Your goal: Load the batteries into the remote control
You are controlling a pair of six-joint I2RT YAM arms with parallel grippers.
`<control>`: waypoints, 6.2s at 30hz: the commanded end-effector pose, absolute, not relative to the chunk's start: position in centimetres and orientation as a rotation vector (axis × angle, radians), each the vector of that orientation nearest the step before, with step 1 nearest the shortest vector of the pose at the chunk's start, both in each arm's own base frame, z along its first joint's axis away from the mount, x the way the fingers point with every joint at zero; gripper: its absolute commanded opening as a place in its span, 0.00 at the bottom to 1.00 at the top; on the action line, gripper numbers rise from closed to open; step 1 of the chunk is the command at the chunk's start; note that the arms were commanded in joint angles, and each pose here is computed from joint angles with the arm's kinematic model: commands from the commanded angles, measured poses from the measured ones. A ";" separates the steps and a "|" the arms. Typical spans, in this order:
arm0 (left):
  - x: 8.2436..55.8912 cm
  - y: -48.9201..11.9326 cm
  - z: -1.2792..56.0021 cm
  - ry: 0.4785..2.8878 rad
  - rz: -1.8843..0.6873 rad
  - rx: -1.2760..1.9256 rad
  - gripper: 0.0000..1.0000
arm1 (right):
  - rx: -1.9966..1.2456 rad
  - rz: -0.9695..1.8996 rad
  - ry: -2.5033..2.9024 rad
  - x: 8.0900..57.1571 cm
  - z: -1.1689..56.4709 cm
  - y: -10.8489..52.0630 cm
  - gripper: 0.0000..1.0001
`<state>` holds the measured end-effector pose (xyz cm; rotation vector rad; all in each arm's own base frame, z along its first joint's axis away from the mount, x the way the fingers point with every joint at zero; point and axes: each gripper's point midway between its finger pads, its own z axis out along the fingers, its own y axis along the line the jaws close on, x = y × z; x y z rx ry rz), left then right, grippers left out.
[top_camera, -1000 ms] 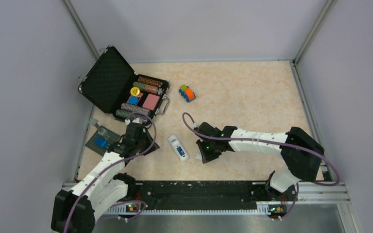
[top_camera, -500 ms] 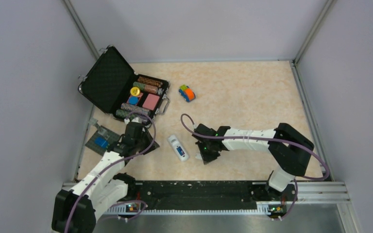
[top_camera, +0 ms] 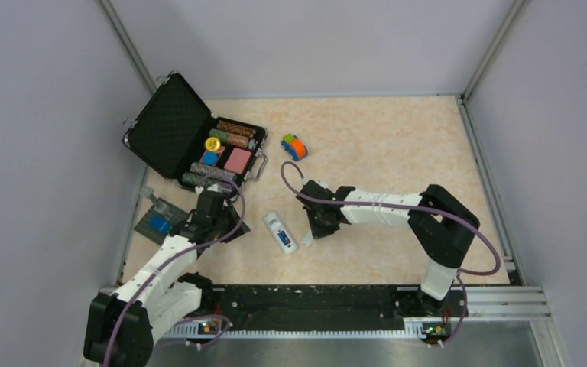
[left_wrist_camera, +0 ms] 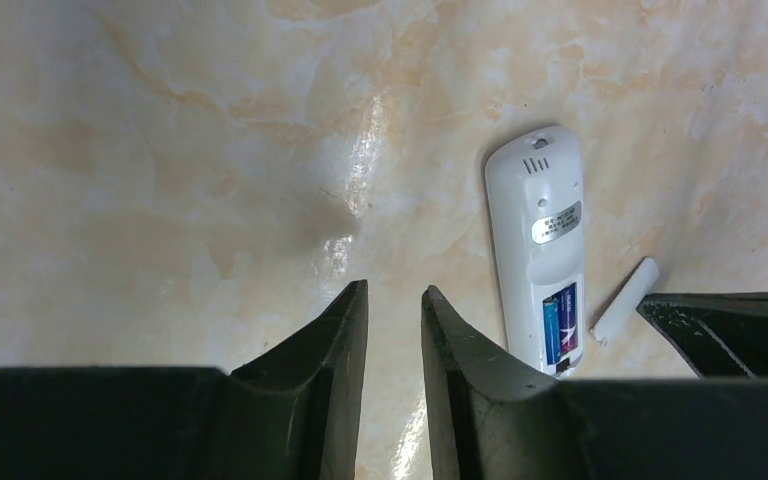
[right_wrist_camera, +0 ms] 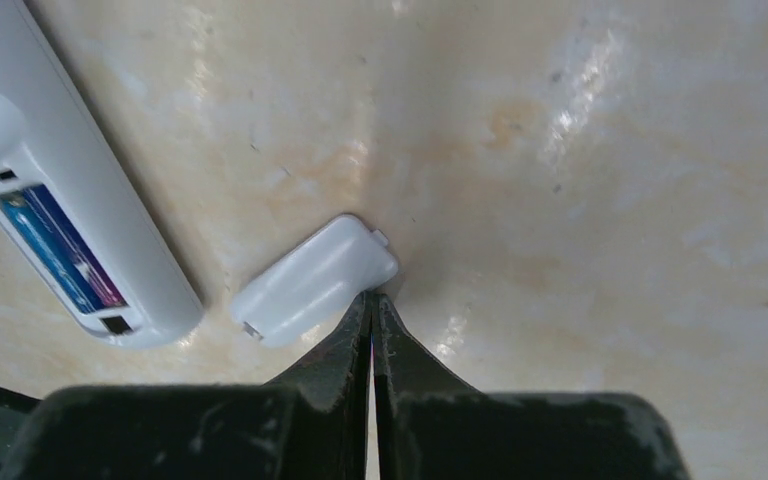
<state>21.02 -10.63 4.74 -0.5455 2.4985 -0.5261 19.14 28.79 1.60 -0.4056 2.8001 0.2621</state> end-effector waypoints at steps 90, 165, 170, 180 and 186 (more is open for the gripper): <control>22.7 -9.5 5.4 2.436 -0.571 -0.557 0.32 | -0.770 0.147 2.721 16.7 2.4 34.4 0.22; 33.2 -10.8 9.5 2.428 -0.900 -0.649 0.30 | -1.317 0.239 2.530 16.2 8.3 35.5 0.06; 33.6 -8.0 10.8 2.375 -0.834 -0.724 0.30 | -1.367 0.150 2.585 16.5 7.5 35.4 0.06; 33.5 -4.0 10.9 2.312 -0.685 -0.817 0.30 | -1.334 0.090 2.642 17.6 6.4 35.3 0.06; 33.5 -3.7 10.8 2.306 -0.680 -0.822 0.30 | -1.322 0.102 2.636 18.3 6.5 35.9 0.06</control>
